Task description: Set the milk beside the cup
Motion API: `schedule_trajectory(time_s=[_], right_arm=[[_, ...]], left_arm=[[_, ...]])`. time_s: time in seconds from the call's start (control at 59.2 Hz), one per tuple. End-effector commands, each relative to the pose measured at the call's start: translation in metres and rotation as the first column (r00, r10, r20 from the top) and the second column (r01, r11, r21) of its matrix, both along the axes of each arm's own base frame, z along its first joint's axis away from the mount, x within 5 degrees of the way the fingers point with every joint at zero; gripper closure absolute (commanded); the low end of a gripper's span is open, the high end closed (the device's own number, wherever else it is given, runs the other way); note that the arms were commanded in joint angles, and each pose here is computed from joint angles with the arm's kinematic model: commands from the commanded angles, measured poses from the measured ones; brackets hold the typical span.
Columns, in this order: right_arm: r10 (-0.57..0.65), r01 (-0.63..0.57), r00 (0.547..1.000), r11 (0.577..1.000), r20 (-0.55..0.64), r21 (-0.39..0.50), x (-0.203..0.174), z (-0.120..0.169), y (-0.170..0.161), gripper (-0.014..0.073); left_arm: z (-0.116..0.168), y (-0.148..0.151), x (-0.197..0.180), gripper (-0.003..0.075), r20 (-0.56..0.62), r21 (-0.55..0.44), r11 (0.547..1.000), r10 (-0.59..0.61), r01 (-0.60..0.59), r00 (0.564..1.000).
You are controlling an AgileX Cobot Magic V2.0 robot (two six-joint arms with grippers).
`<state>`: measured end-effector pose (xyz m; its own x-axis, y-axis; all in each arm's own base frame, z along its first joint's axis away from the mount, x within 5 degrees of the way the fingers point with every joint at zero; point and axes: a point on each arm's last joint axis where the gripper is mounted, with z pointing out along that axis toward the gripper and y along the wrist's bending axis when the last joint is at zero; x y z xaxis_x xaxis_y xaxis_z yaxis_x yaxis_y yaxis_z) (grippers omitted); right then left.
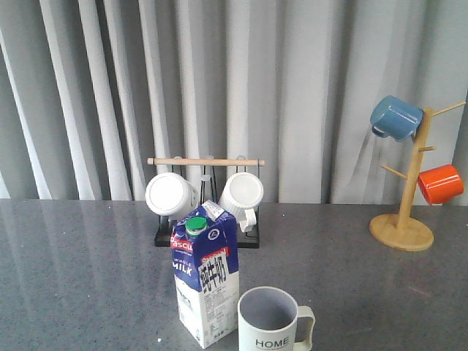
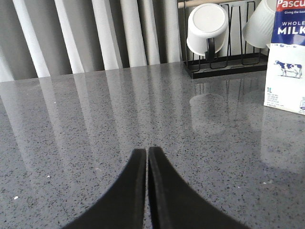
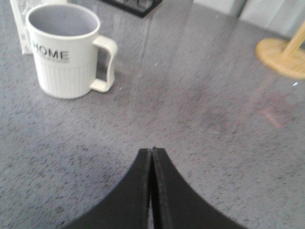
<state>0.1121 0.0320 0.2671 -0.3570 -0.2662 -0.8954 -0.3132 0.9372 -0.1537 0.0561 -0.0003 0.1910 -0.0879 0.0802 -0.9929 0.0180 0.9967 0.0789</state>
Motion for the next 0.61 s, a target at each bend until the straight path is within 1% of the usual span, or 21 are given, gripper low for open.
schedule_trajectory(time_s=[0.0, 0.101, 0.152, 0.253, 0.388, 0.591], right_arm=[[-0.032, 0.024, 0.983, 0.998, 0.180, 0.050, -0.007, 0.005, -0.007, 0.0599], [-0.105, 0.073, 0.949, 0.990, 0.298, 0.117, -0.022, -0.013, -0.017, 0.0599], [-0.142, 0.100, 0.930, 0.985, 0.338, 0.138, -0.028, -0.022, -0.020, 0.0599], [-0.241, 0.177, 0.894, 0.964, 0.378, 0.196, -0.039, -0.039, -0.028, 0.0599], [-0.306, 0.236, 0.857, 0.949, 0.415, 0.211, -0.048, -0.050, -0.033, 0.0599], [-0.316, 0.254, 0.854, 0.946, 0.412, 0.200, -0.052, -0.055, -0.034, 0.0599]], left_arm=[[0.016, 0.000, -0.002, 0.0727, 0.105, -0.014, 1.000, -0.005, 0.006, 0.994], [0.016, 0.000, -0.002, 0.0727, 0.105, -0.014, 1.000, -0.005, 0.006, 0.994], [0.016, 0.000, -0.002, 0.0727, 0.105, -0.014, 1.000, -0.005, 0.006, 0.994], [0.016, 0.000, -0.002, 0.0727, 0.105, -0.014, 1.000, -0.005, 0.006, 0.994], [0.016, 0.000, -0.002, 0.0727, 0.105, -0.014, 1.000, -0.005, 0.006, 0.994], [0.016, 0.000, -0.002, 0.0727, 0.105, -0.014, 1.000, -0.005, 0.006, 0.994]])
